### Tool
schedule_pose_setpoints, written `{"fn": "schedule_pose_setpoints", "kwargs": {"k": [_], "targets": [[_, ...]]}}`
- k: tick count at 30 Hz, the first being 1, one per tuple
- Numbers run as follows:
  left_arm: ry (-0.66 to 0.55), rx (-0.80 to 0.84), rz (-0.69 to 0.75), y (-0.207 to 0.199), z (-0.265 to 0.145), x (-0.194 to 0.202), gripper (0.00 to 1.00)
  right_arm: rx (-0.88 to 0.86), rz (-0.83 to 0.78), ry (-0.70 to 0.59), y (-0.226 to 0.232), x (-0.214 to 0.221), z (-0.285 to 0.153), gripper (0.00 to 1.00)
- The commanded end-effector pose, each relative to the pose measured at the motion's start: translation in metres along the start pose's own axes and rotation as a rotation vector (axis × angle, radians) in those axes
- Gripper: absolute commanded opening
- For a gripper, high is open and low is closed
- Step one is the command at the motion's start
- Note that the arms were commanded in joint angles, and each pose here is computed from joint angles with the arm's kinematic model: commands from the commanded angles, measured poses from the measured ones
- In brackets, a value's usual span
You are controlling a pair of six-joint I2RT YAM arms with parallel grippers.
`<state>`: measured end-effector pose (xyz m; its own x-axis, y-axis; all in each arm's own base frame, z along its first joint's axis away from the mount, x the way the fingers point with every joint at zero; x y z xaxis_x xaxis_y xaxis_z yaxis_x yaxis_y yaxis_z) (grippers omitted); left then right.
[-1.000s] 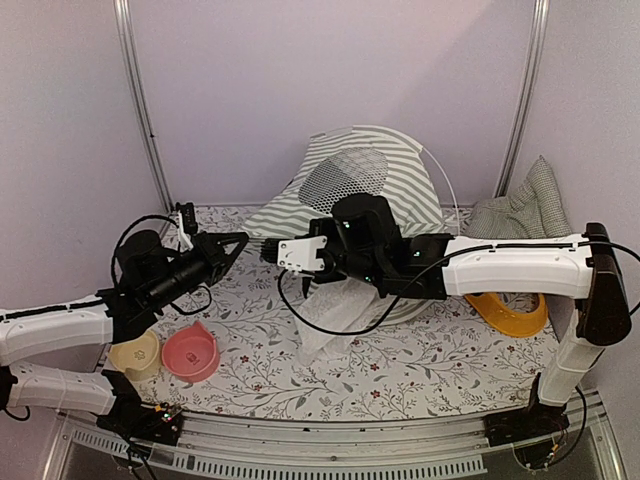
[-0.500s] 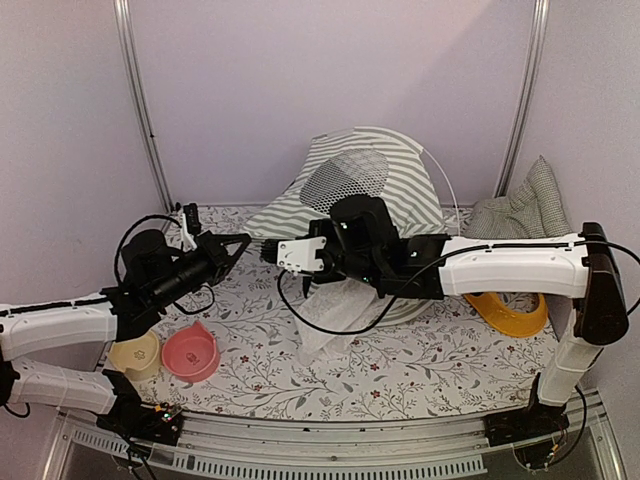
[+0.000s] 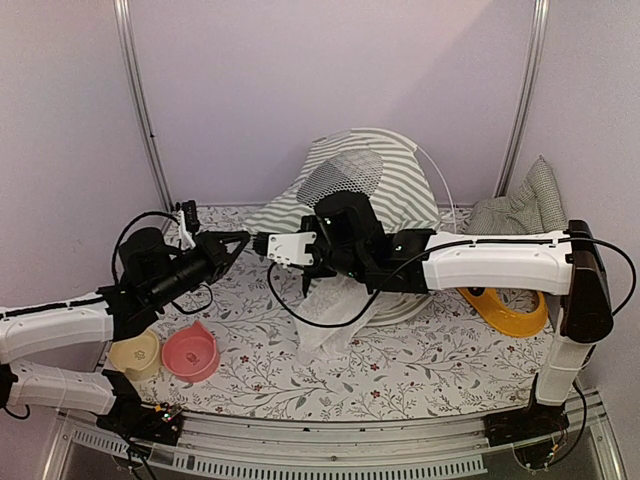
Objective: Set up the pet tent
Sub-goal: Insert the tent pole into the pole socket of the pet tent.
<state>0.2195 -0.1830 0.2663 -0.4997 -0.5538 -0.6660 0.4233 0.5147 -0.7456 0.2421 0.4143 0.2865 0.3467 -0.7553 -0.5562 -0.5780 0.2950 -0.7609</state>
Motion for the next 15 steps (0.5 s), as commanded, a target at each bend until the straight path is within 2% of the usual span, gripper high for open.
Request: {"fn": "schedule_pose_setpoints", "kwargs": {"k": [1,3,5,10,15], "targets": [[-0.087,-0.109,-0.010,0.010,-0.021,-0.011,0.25,0.006,0.046,0.052,-0.006,0.011,0.005,0.00],[-0.104,-0.121,-0.045,0.017,-0.025,-0.013,0.28,0.006,0.051,0.046,-0.007,0.010,0.004,0.00],[-0.111,-0.106,-0.069,0.024,-0.024,-0.015,0.27,0.004,0.054,0.046,-0.008,0.010,0.004,0.00],[-0.093,-0.154,0.074,0.032,-0.013,-0.036,0.25,0.000,0.061,0.037,-0.009,0.009,0.001,0.00],[-0.047,-0.037,0.087,0.050,-0.016,-0.049,0.26,-0.009,0.079,0.017,-0.014,0.005,-0.005,0.00]]}}
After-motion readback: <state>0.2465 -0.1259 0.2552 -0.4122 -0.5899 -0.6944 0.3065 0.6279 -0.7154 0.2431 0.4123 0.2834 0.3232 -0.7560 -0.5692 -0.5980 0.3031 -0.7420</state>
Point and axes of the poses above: each gripper's point midway between its finger pads, its own z axis out along the fingers, its own y axis along the line the jaws close on, x = y × z, the point moved 9 cm from there along -z, back along the fingers, and after that the axes turned 10 degrees about z, right-handed, at the moved point
